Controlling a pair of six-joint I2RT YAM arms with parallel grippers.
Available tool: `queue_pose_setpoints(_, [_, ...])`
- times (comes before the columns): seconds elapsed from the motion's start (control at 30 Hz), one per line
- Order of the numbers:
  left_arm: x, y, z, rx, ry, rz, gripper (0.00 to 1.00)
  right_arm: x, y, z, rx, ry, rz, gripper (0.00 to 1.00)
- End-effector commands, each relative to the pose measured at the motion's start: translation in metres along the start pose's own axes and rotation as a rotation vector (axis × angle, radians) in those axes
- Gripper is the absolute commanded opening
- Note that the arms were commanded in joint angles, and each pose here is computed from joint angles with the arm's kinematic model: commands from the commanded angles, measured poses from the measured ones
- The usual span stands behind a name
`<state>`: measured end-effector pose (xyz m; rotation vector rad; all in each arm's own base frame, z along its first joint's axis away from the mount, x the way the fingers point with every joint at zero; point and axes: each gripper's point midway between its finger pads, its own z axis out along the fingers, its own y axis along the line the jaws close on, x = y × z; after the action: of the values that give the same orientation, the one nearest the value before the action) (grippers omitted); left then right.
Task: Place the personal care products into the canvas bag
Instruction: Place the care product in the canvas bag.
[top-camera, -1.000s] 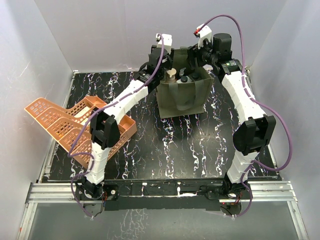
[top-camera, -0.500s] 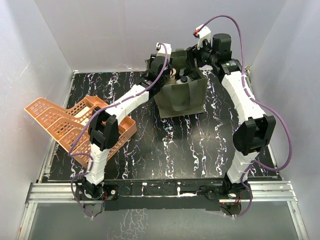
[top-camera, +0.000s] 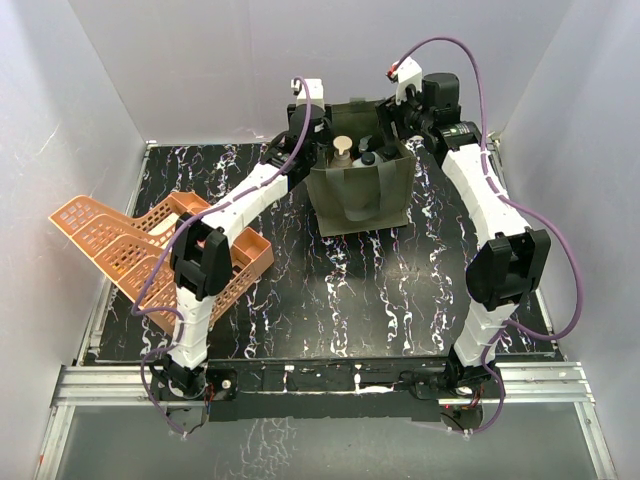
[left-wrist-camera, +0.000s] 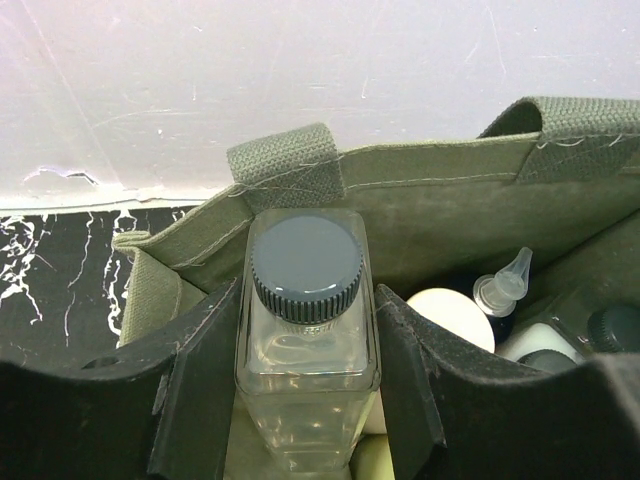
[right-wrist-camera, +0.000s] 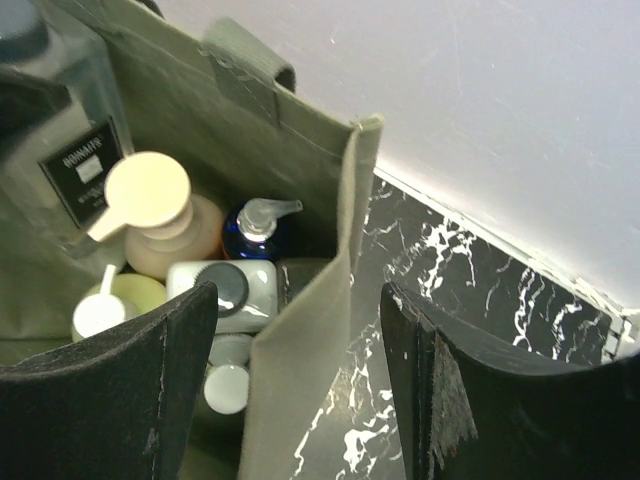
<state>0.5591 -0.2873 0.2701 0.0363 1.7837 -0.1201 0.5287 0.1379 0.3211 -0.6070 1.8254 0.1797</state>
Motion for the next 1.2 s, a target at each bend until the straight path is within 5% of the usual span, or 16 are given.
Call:
queue_pose_setpoints(0.0, [-0.106,0.006,-0.038,0.04,-0.193,-0.178,0.36,-0.006,-0.015,-0.016,0.08,0.005,-0.049,0.68])
queue_pose_setpoints(0.23, [-0.102,0.005,-0.041,0.068,-0.185,-0.146,0.46,0.006,-0.006,-0.012,0.037,0.036,-0.028,0.62])
queue_pose_setpoints(0.6, [-0.106,-0.001,-0.047,0.127,-0.202,-0.082,0.58,-0.001,-0.014,-0.012,0.083,0.019,-0.004,0.09])
queue_pose_setpoints(0.93, [-0.116,0.006,-0.053,0.114,-0.227,0.004,0.62,-0.011,-0.013,-0.015,0.076,-0.007,0.01,0.08])
queue_pose_setpoints(1.17, [-0.097,0.041,-0.055,-0.026,-0.128,-0.016,0.63,-0.01,-0.008,-0.012,0.052,-0.006,0.027,0.08])
